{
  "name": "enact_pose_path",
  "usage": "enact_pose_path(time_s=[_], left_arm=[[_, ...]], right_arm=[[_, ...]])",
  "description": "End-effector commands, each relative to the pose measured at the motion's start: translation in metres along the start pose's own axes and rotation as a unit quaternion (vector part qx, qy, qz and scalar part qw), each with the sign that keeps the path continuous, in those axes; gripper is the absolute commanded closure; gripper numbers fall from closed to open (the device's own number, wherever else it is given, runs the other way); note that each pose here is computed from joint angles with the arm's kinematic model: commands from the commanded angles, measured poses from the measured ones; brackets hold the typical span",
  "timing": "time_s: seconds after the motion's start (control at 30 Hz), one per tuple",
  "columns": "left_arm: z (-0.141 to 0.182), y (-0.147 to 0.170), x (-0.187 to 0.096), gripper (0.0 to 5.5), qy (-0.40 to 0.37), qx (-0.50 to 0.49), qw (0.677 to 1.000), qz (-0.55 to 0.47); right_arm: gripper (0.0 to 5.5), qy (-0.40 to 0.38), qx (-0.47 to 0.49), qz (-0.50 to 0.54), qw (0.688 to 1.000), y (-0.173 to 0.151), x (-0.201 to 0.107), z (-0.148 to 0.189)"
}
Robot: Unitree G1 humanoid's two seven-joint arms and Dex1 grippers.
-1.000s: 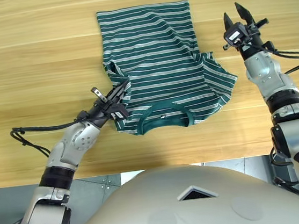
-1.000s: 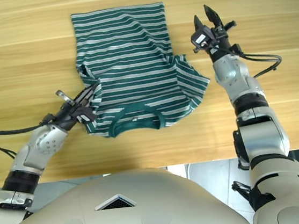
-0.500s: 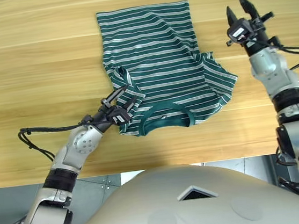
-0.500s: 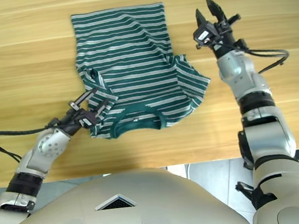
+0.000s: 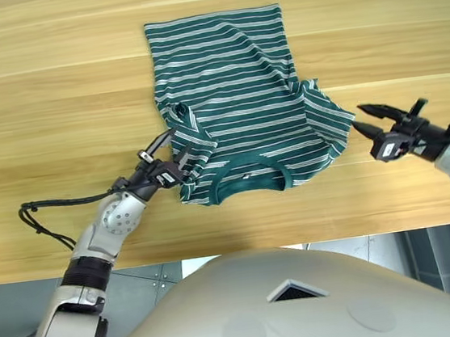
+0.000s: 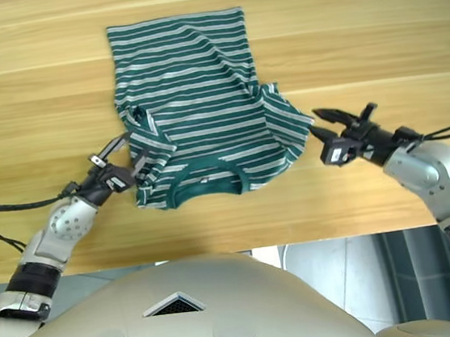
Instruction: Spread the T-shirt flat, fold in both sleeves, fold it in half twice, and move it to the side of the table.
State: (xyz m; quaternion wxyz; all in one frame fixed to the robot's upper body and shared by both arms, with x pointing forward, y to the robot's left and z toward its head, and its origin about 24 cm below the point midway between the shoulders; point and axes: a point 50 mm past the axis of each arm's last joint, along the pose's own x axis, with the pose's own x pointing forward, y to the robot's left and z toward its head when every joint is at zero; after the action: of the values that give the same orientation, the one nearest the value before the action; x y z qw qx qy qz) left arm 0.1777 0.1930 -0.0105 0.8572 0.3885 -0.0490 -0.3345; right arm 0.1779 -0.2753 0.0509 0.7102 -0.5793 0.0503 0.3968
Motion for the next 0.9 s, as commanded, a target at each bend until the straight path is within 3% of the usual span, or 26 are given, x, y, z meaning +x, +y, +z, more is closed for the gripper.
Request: enact_pose_path(time_s=[0.03,0.23,0.4,0.53,0.9], left_arm=[[-0.014,-0.011,-0.012,3.27,0.053,0.012,0.998,-0.037],[0.016,0.011,-0.006,3.27,-0.025,0.021,0.999,0.026],[0.019,0.022,-0.012,3.27,-0.022,0.036,0.998,0.041],[0.024,0.027,-0.011,3.27,-0.032,0.043,0.997,0.054],[0.037,0.021,-0.003,3.27,-0.059,0.035,0.996,0.052]], right_arm=[[3.83,0.016,-0.008,0.014,1.0,0.002,0.002,0.0],[3.83,0.045,-0.009,0.032,0.998,0.011,0.005,-0.01],[3.83,0.058,0.002,0.051,0.997,0.024,0.001,-0.014],[3.83,0.053,-0.001,0.062,0.997,0.028,0.018,-0.018],[3.83,0.038,0.003,0.078,0.996,0.032,0.035,-0.026]])
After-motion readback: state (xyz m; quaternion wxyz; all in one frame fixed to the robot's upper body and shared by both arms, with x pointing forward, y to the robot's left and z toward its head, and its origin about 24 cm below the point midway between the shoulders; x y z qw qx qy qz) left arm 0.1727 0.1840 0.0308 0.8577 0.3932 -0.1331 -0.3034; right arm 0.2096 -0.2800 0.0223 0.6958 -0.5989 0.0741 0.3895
